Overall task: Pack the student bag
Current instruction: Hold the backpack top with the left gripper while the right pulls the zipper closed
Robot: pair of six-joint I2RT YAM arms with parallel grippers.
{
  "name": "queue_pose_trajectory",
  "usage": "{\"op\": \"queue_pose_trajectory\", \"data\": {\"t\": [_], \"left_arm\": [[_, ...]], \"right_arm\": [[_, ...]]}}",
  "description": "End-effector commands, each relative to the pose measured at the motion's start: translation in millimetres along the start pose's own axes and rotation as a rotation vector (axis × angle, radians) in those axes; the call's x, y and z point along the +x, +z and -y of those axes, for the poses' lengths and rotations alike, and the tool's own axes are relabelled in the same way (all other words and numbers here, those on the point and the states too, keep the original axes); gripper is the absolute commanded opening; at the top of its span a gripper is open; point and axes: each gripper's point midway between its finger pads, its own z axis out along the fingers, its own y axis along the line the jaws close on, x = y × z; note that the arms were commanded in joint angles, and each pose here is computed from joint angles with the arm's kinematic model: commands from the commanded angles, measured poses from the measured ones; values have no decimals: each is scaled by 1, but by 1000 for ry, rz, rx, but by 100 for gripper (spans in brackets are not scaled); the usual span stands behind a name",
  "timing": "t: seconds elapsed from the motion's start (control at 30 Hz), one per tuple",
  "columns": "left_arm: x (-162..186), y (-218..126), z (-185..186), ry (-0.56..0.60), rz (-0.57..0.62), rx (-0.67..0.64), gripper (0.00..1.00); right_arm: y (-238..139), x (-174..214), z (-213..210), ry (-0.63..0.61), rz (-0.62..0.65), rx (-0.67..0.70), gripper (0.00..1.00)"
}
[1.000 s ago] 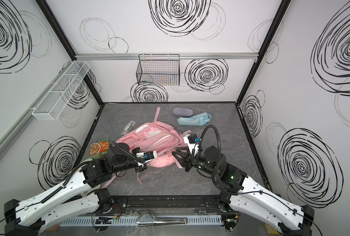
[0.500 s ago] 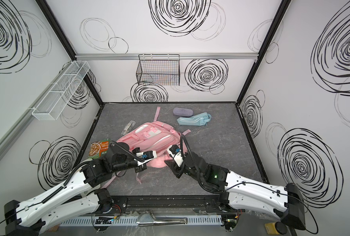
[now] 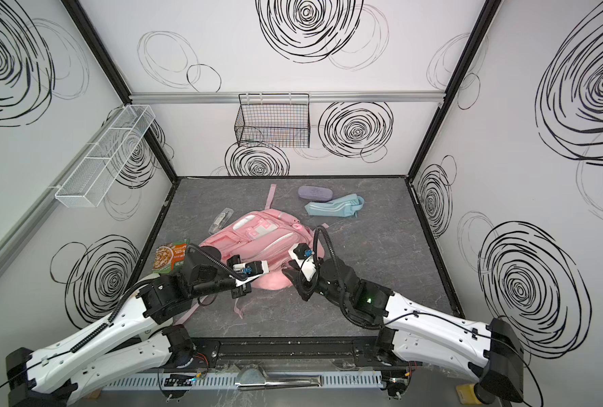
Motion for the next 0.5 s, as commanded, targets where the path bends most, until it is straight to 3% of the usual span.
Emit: {"op": "queue_pose_trajectory", "data": {"t": [0.0, 0.27, 0.4, 0.47], "left_arm": [[-47, -15, -17, 52, 187, -68, 0], [-49, -16, -18, 53, 194, -80, 0], [-48, -18, -20, 58, 193, -90, 0], [-48, -19, -21, 61, 192, -99, 0]], "right_arm": [[2, -5, -11, 4, 30, -65, 32], [5, -1, -11, 2, 20, -71, 16], [1, -3, -1, 25, 25, -17, 1], [-2, -3, 6, 36, 29, 13, 0]]}}
